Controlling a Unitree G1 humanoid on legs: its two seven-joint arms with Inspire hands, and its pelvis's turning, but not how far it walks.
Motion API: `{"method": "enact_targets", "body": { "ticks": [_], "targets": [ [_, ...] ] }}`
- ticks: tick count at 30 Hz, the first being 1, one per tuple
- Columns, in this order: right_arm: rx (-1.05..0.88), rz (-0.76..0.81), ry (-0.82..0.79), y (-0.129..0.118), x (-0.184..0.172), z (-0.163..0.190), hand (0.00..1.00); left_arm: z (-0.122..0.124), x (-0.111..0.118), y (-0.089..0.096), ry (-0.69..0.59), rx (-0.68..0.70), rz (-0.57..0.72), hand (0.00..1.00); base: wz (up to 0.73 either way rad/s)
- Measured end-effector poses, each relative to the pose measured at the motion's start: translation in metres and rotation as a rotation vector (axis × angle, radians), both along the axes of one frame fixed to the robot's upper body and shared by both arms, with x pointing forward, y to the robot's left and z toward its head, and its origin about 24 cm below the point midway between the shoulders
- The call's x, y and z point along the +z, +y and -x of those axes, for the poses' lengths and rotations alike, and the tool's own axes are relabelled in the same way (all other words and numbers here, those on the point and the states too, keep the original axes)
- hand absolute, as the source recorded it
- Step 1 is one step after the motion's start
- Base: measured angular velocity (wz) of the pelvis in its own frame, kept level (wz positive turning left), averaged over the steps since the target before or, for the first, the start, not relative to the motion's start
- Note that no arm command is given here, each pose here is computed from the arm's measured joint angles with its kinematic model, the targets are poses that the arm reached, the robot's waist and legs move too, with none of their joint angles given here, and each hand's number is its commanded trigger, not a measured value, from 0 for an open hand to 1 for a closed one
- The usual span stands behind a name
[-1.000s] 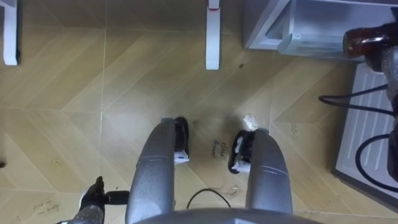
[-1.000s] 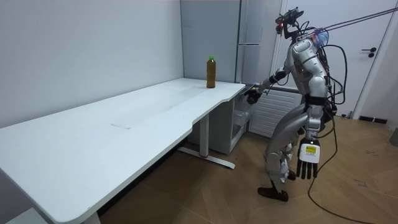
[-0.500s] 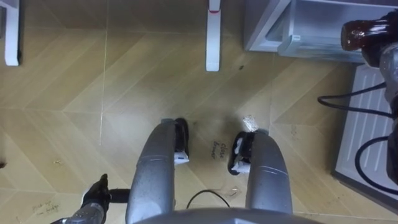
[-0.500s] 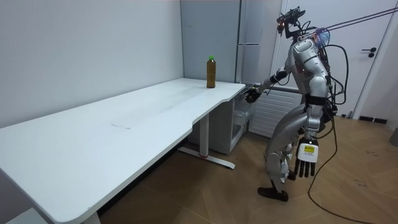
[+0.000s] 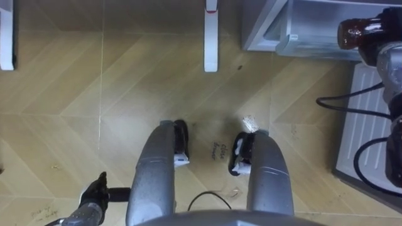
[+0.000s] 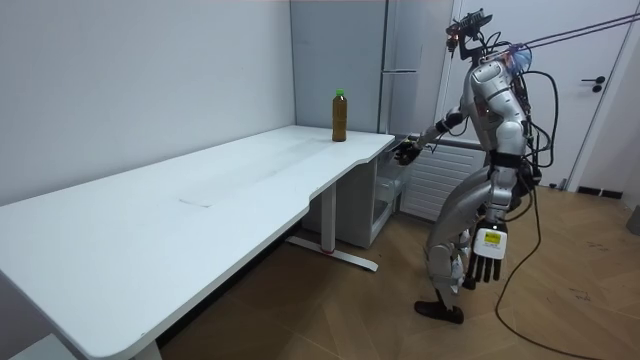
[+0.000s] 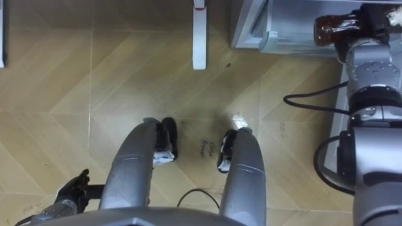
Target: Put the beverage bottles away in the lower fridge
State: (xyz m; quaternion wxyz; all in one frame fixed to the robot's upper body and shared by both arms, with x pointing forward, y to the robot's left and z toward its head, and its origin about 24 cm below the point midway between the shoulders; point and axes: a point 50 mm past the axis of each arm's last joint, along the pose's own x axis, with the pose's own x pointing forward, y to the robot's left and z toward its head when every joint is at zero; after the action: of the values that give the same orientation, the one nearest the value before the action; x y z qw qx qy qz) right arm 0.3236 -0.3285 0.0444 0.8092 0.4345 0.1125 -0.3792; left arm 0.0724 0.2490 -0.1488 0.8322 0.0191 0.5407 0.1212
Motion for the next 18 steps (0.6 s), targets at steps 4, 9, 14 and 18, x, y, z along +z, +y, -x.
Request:
{"method": "enact_targets", "body": {
  "ticks": [4,9,14,18],
  "targets": [
    [0.134,0.283,0.230,0.003,-0.013,0.007,0.00,0.011,-0.001,0.003,0.021,-0.001,-0.001,0.00,-0.06],
    [0.174,0.572,0.410,0.000,-0.011,0.009,0.00,0.020,-0.003,0.008,0.047,0.023,-0.010,0.00,0.03],
    [0.202,0.847,0.558,0.004,-0.005,0.007,0.00,0.029,-0.005,0.012,0.085,0.031,-0.025,0.00,-0.01],
    [0.201,1.038,0.669,0.008,0.003,0.005,0.00,0.036,-0.007,0.012,0.123,0.031,-0.029,0.00,-0.08]
  ]
}}
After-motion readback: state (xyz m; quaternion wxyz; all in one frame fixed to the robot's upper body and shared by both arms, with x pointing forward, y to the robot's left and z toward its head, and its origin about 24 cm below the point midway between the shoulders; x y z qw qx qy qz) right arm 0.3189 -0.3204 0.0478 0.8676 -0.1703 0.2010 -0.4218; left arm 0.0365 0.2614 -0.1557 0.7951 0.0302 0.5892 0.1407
